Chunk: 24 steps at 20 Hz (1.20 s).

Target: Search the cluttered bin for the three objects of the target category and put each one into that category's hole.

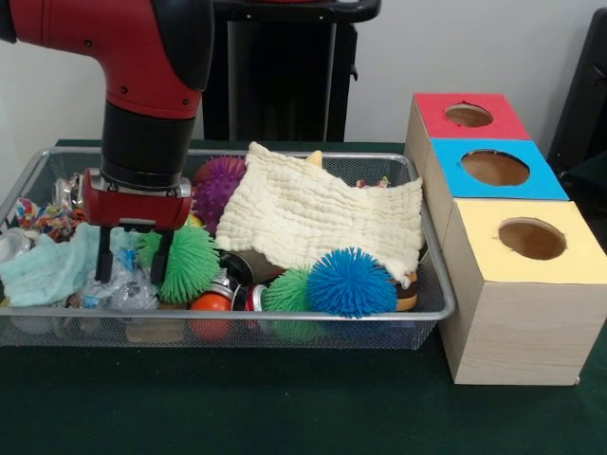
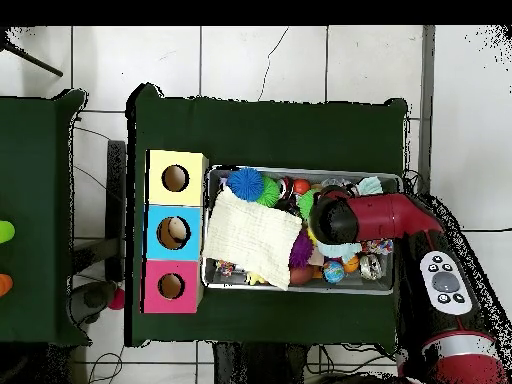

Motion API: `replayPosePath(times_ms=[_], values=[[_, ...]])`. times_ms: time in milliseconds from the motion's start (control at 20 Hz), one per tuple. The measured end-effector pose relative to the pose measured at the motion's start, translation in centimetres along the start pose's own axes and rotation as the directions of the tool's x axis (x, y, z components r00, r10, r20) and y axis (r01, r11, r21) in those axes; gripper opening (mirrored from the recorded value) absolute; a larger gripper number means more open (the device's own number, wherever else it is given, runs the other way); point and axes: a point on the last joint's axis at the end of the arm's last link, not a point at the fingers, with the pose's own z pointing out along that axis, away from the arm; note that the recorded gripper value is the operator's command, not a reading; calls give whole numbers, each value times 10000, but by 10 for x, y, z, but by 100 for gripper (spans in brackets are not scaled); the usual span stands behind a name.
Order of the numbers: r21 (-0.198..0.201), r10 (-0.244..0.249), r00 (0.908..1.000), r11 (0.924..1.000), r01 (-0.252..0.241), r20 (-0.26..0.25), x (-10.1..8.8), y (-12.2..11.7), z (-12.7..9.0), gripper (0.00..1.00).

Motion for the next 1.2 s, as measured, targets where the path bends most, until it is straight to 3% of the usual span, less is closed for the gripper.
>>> replayPosePath(times_ms=[1200], values=[[-174,229,9996,9996,-227,133,-1,-5,3,100]])
